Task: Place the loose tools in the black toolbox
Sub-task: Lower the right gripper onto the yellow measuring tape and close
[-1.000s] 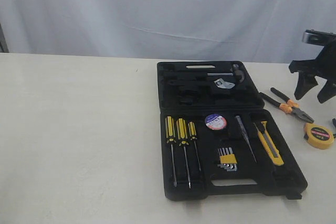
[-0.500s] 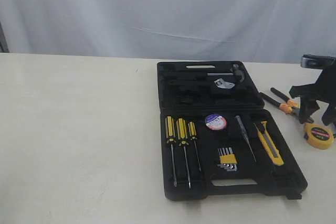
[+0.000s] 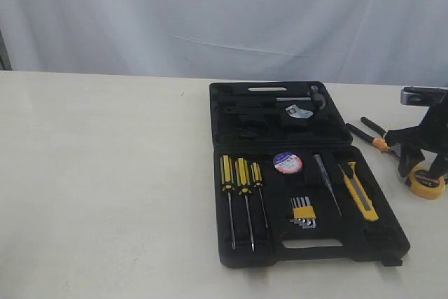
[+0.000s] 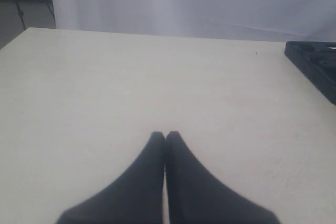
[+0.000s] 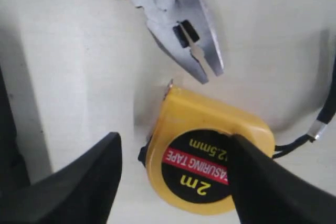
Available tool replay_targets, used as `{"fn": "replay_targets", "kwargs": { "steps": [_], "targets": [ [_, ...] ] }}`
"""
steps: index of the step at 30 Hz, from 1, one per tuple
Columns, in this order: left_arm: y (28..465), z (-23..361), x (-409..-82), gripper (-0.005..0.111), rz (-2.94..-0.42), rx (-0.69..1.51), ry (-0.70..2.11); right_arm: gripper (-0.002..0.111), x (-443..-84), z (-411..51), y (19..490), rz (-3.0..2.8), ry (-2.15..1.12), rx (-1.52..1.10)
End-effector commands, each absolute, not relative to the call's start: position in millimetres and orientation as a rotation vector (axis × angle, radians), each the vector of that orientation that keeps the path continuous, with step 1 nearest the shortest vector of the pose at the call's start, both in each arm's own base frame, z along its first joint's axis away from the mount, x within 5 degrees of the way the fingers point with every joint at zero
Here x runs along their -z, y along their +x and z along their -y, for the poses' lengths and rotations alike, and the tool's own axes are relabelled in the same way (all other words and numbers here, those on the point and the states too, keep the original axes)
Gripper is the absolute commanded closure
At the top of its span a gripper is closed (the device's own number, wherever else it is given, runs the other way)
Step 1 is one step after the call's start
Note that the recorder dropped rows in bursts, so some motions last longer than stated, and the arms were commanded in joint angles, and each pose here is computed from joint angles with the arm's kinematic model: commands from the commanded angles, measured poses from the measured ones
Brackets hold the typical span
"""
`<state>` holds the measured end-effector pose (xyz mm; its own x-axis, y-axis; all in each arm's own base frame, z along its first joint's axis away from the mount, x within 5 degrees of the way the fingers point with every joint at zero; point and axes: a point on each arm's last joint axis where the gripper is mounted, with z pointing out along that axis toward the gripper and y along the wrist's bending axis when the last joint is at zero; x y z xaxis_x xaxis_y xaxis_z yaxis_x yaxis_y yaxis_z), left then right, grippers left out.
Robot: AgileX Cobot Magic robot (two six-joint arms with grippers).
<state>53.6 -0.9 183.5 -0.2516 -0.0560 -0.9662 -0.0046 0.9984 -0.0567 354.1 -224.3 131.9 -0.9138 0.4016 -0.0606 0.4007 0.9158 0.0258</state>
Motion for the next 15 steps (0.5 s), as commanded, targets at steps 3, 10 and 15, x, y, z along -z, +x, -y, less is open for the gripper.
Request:
{"fn": "replay_targets", "kwargs": {
  "steps": [3,10,15],
  "targets": [
    [53.5,1.4,-182.3,0.107,-1.826,0.058,-0.043,0.051,-144.9,227.4,350.0,-2.975,0.683,0.025],
    [53.5,1.4,-182.3,0.107,-1.826,0.058,-0.043,0.028,-144.2,225.6,347.0,-2.986,0.791,0.004],
    [53.5,1.4,-182.3,0.107,-1.826,0.058,-0.043,0.028,-144.2,227.0,348.2,-2.962,0.815,0.02]
  ]
}}
